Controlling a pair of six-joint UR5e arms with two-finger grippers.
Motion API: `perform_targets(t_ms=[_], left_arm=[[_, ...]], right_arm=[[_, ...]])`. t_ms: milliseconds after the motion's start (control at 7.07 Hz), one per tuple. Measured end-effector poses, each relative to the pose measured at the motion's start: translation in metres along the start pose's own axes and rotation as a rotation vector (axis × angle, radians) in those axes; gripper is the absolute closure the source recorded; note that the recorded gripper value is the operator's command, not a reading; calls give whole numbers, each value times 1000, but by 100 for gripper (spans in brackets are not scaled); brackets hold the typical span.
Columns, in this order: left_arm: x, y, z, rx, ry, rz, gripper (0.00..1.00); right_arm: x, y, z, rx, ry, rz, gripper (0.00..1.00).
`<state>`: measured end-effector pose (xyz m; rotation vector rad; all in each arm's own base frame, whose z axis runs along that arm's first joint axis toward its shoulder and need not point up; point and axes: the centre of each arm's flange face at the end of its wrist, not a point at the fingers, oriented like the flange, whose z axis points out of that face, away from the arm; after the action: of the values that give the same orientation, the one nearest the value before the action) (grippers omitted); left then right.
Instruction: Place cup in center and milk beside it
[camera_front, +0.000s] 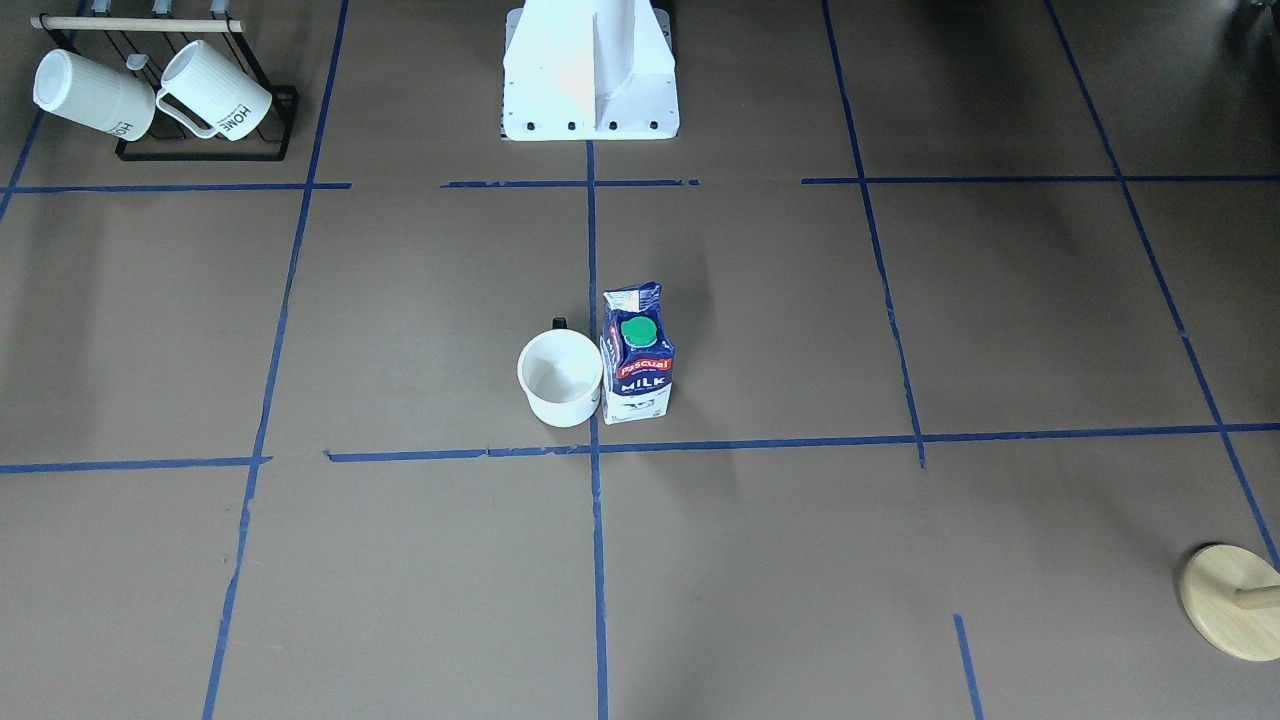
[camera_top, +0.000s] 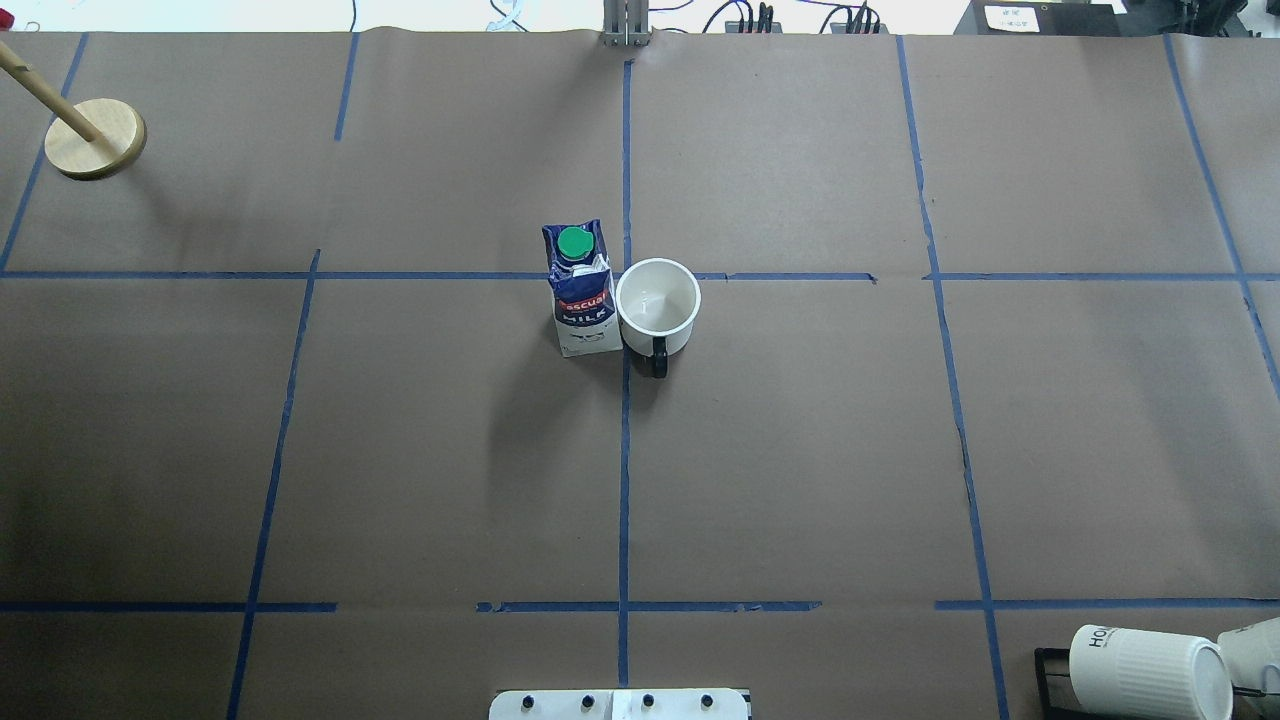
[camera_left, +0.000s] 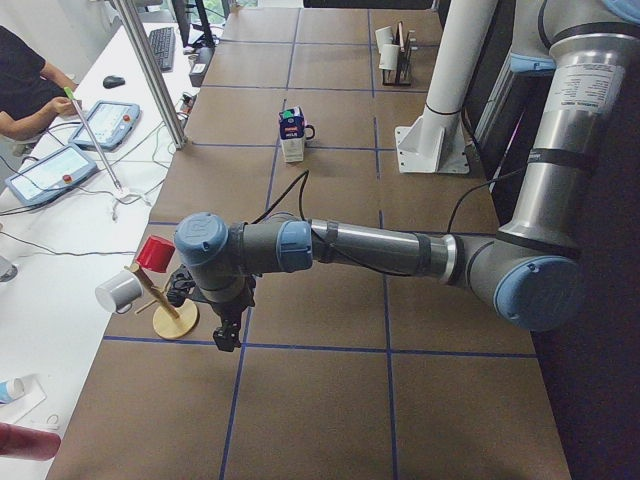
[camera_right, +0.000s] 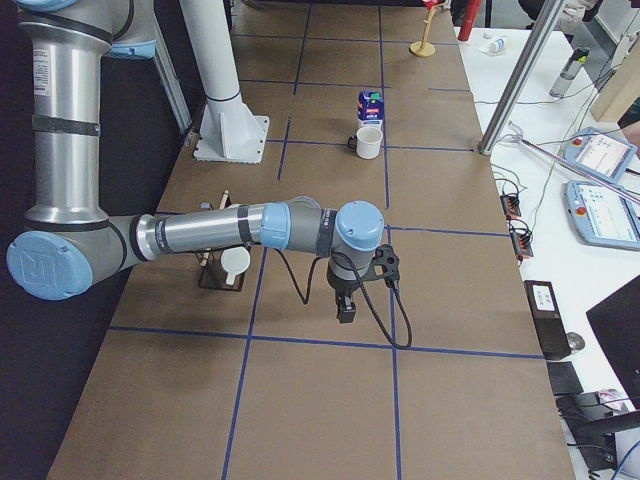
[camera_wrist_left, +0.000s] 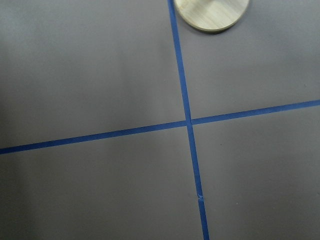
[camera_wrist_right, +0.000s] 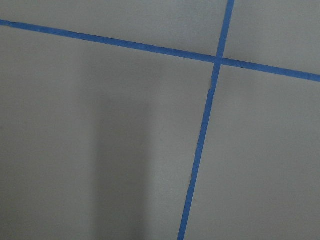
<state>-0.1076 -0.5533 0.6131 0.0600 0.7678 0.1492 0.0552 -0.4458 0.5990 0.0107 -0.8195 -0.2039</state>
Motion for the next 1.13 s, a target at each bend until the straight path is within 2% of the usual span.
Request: perform_targets(t_ms=[566, 1132], left_arm=[[-2, 10, 7, 8, 2, 0, 0], [-2, 13, 10, 15, 6, 11, 0]], right_arm=[[10, 5, 12, -19, -4, 23, 0], [6, -2, 11, -14, -2, 12, 0]])
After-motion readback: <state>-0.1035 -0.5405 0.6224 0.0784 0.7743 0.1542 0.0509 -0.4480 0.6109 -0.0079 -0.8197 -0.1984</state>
